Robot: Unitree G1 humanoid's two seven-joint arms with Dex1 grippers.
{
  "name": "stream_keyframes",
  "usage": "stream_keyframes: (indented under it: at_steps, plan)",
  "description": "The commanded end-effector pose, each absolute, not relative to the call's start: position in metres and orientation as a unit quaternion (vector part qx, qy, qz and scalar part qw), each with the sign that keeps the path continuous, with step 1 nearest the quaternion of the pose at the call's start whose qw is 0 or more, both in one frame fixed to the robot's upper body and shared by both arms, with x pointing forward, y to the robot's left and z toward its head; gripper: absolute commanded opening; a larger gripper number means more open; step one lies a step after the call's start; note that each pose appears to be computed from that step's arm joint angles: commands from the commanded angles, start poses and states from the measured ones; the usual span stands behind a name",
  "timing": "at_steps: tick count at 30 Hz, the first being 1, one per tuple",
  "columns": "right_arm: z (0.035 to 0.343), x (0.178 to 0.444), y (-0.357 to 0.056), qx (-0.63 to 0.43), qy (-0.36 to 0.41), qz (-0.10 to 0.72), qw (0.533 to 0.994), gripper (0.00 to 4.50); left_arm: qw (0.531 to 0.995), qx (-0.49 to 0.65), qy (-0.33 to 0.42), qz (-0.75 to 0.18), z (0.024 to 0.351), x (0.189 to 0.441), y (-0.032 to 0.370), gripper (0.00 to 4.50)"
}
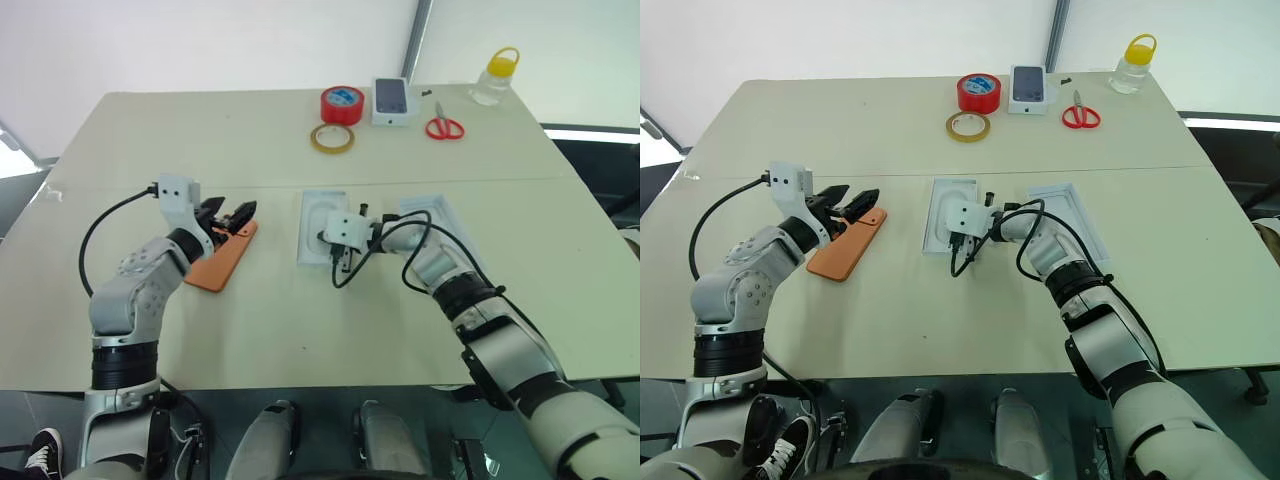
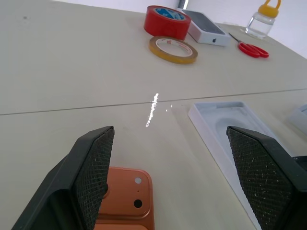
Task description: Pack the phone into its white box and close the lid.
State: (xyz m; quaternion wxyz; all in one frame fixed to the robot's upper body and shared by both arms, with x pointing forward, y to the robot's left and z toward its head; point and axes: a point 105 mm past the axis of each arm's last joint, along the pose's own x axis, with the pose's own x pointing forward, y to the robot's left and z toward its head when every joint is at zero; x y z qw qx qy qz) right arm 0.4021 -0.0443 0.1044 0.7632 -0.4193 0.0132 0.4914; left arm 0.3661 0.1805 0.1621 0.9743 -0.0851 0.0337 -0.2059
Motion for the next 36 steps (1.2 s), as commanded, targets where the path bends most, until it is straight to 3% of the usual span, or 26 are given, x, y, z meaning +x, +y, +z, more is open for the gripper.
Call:
stream_keyframes:
  at_steps: [1, 7, 15, 18, 24, 28, 36]
  plan:
    - [0.113, 0.411, -0.042, -0.441, 0.005, 0.467, 0.766, 0.05, 0.976, -0.082, 0.003, -0.202, 0.178, 0.365, 0.182, 3.94]
    - [0.123, 0.403, -0.035, -0.392, -0.009, 0.499, 0.773, 0.05, 0.975, -0.092, 0.005, -0.203, 0.177, 0.366, 0.18, 3.94]
    - [0.178, 0.392, -0.018, -0.264, -0.092, 0.503, 0.818, 0.05, 0.972, -0.121, 0.082, -0.183, 0.16, 0.363, 0.225, 3.94]
    - [0.175, 0.384, -0.004, -0.266, -0.088, 0.506, 0.816, 0.05, 0.968, -0.108, 0.119, -0.191, 0.149, 0.356, 0.245, 3.94]
    - [0.153, 0.344, 0.056, -0.273, -0.061, 0.554, 0.784, 0.05, 0.939, -0.128, 0.224, -0.229, 0.129, 0.332, 0.289, 3.94]
    - [0.141, 0.332, 0.066, -0.293, -0.034, 0.567, 0.77, 0.05, 0.936, -0.113, 0.248, -0.221, 0.121, 0.327, 0.312, 3.94]
    - [0.118, 0.32, 0.078, -0.317, 0.018, 0.583, 0.747, 0.05, 0.918, -0.108, 0.29, -0.25, 0.093, 0.332, 0.301, 3.94]
